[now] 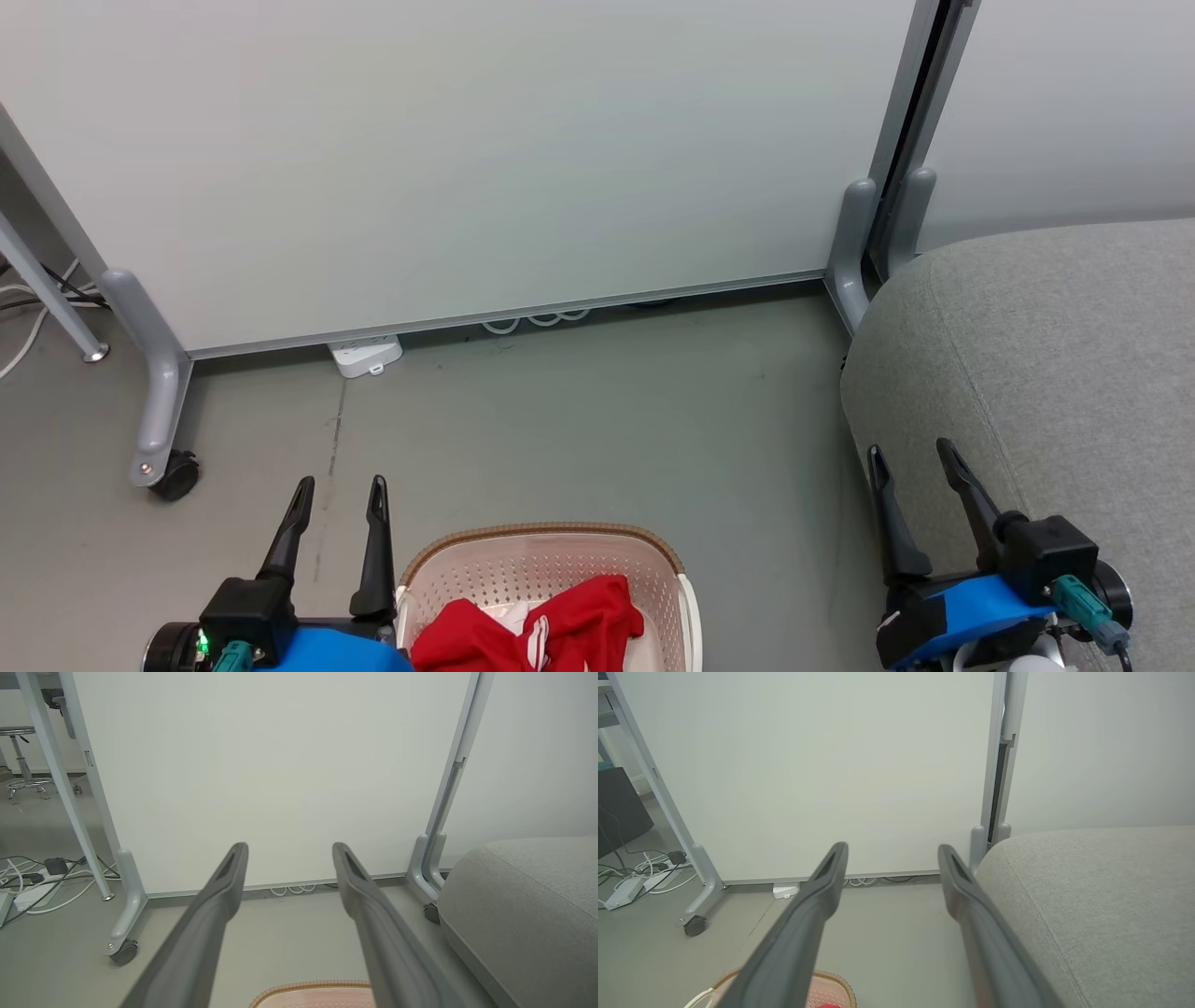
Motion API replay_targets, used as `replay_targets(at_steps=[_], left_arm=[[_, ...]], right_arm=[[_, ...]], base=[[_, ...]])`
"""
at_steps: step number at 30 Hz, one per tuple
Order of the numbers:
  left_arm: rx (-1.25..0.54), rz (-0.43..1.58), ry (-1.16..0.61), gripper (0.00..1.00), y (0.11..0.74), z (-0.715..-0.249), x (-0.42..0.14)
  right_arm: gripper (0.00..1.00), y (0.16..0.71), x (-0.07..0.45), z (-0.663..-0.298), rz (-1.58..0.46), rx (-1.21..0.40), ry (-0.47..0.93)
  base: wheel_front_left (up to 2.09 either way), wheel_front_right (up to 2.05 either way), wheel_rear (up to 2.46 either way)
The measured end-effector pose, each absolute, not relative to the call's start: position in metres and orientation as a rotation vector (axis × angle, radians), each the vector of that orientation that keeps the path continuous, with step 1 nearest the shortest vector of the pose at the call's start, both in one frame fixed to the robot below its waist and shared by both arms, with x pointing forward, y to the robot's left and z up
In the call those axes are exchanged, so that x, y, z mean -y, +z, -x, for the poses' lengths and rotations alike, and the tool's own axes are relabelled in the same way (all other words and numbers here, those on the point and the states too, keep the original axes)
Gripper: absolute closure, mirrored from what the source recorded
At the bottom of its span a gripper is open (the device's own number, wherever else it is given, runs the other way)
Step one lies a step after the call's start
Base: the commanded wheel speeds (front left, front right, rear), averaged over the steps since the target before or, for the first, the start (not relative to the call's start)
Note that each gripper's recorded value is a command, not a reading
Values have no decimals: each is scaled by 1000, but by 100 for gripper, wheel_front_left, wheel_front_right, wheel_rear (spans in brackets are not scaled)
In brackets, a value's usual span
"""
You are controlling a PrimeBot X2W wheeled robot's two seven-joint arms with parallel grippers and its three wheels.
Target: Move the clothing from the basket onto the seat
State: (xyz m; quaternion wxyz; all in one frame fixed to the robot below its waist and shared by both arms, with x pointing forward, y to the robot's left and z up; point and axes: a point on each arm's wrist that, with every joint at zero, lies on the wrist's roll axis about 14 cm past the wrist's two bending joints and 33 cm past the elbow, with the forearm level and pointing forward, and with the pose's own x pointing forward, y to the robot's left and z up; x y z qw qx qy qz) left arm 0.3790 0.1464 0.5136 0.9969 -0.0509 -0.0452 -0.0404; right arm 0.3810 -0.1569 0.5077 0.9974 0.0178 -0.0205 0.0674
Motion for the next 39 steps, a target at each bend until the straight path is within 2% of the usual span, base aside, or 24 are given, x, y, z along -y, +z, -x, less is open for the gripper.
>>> replay_targets(at_steps=[23, 39], left_arm=[[42, 99, -93, 0, 497, -381, -142], [-503, 160, -165, 0, 347, -396, -107]], right_arm=[[0, 505, 154, -387, -29, 40, 144], [0, 481, 144, -431, -34, -5, 179]], base=[[0, 0, 0], [0, 0, 0]])
